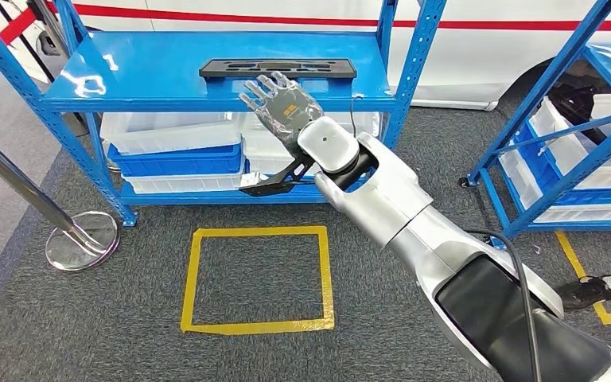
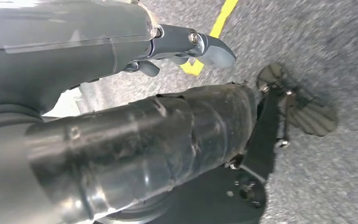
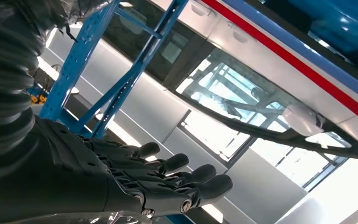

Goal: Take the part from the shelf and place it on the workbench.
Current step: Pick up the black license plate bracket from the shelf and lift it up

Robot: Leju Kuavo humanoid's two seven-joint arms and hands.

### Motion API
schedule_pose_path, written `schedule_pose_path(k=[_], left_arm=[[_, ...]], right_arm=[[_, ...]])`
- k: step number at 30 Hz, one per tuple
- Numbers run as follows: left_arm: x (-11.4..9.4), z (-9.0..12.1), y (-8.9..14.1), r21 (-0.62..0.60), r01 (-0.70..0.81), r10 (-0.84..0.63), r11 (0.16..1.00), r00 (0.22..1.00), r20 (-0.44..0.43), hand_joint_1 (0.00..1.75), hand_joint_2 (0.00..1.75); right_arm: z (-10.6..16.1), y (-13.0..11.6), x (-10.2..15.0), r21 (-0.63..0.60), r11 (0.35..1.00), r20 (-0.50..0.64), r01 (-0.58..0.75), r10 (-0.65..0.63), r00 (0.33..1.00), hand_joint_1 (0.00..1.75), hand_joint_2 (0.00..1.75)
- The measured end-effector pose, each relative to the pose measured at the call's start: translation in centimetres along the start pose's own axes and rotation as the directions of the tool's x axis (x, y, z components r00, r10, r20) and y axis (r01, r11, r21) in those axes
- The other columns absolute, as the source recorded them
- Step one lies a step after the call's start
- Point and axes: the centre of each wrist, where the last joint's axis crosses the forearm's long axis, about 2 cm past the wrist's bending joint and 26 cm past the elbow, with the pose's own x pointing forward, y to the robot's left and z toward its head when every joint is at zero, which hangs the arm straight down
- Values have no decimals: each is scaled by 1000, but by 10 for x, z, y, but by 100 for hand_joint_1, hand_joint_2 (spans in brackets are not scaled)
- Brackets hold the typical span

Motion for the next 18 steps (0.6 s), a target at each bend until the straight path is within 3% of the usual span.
schedule_pose_path(k=[18], left_arm=[[-3,0,3,9,-6,6,1000,1000,-9,0,0]], right_arm=[[-2,-4,4,2,1000,8,2,-2,1000,0,175]])
